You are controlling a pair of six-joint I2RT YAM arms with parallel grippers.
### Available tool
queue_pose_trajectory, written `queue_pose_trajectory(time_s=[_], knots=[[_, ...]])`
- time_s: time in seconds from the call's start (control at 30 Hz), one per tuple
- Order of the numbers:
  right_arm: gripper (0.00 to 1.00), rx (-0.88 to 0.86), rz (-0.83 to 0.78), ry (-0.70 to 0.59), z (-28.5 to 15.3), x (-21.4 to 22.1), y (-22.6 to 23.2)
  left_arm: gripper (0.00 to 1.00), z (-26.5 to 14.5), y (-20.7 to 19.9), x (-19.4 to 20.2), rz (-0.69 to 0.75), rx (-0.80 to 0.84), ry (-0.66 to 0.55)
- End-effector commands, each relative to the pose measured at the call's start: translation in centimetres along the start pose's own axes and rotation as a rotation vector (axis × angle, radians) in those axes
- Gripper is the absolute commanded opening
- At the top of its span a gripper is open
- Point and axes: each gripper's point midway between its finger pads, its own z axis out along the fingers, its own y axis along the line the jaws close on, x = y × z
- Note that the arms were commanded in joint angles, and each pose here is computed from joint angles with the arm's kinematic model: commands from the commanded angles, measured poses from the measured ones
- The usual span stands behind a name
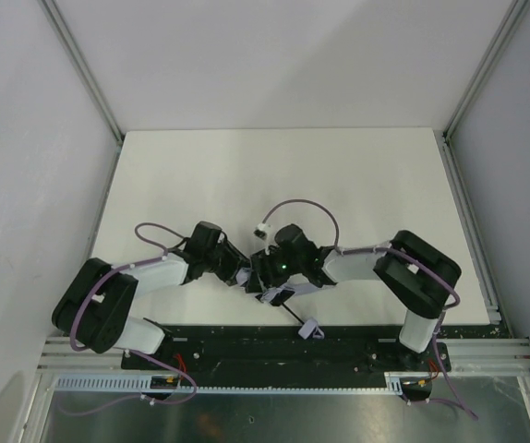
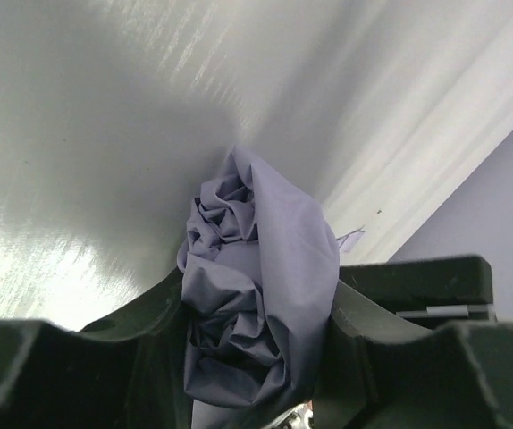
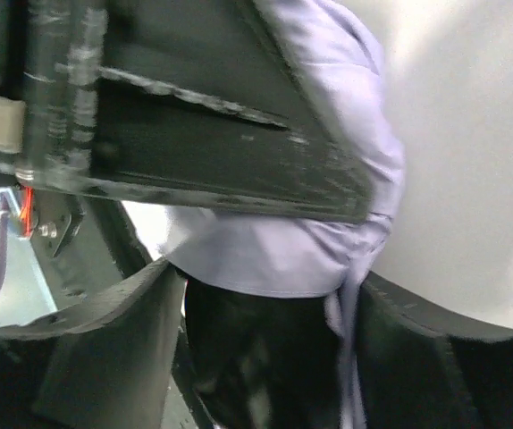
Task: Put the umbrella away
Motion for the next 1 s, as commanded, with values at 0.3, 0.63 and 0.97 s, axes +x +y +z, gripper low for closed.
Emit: queue_pose_trajectory(time_s=[0.3, 0.63, 0.97], knots=[[0.6, 0.753, -0.462, 0.036, -1.2, 0.3, -3.0, 0.0, 0.4, 3.1, 0.6, -0.076, -0.112, 0.013], [0.0, 0.535, -0.389, 0.078, 0.6, 0.8, -3.1, 0.17, -0.5, 2.1, 0.7, -0.031, -0.067, 0.01], [0.0, -0.047, -0.107, 0.034, -1.1, -0.1, 0.8, 0.89, -2.1, -0.2, -0.3, 0.089, 0.026, -0.063]])
